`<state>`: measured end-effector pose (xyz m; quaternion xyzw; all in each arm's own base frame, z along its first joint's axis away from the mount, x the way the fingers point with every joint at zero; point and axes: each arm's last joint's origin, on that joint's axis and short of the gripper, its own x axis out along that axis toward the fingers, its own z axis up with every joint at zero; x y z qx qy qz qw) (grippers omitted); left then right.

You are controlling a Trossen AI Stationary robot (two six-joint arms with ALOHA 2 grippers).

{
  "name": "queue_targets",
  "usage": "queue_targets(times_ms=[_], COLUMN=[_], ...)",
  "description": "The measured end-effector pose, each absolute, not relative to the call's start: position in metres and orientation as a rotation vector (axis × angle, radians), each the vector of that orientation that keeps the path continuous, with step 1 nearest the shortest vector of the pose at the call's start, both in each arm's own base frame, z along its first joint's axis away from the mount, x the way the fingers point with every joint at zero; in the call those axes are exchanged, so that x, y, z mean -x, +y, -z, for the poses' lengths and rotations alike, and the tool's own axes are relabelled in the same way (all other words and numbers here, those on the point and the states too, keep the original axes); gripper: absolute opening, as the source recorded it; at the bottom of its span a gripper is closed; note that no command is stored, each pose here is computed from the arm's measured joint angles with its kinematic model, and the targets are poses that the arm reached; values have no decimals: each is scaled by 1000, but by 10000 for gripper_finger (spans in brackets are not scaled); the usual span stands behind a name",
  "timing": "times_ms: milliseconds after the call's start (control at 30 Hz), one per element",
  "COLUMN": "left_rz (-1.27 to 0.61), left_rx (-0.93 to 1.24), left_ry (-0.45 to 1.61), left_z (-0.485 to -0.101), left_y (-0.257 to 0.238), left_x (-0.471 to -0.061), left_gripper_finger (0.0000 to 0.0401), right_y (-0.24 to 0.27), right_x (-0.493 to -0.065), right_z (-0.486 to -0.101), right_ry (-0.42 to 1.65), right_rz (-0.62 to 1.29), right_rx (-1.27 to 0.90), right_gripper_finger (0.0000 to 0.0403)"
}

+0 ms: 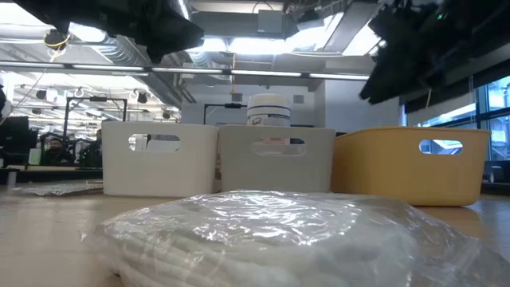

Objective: Pick & Place Travel size toiletries
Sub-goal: Adjust the yellow bin on the table, then put the white band-aid into the white bin

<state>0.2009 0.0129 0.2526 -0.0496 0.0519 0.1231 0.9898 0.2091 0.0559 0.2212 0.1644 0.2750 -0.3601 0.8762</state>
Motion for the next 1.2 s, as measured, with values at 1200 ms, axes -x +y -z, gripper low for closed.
queue_targets(times_ms=[1200], left_rz=[-211], left_rx=[236], left_ry=[317], left_z=[-232], left_y=[11], left_x=[-196], left_gripper_finger=[130], right_y=[83], right_x=[-183], right_z=[-163], right_ry=[1135], right_rz=[806], right_rx=[-630], right_gripper_finger=[1])
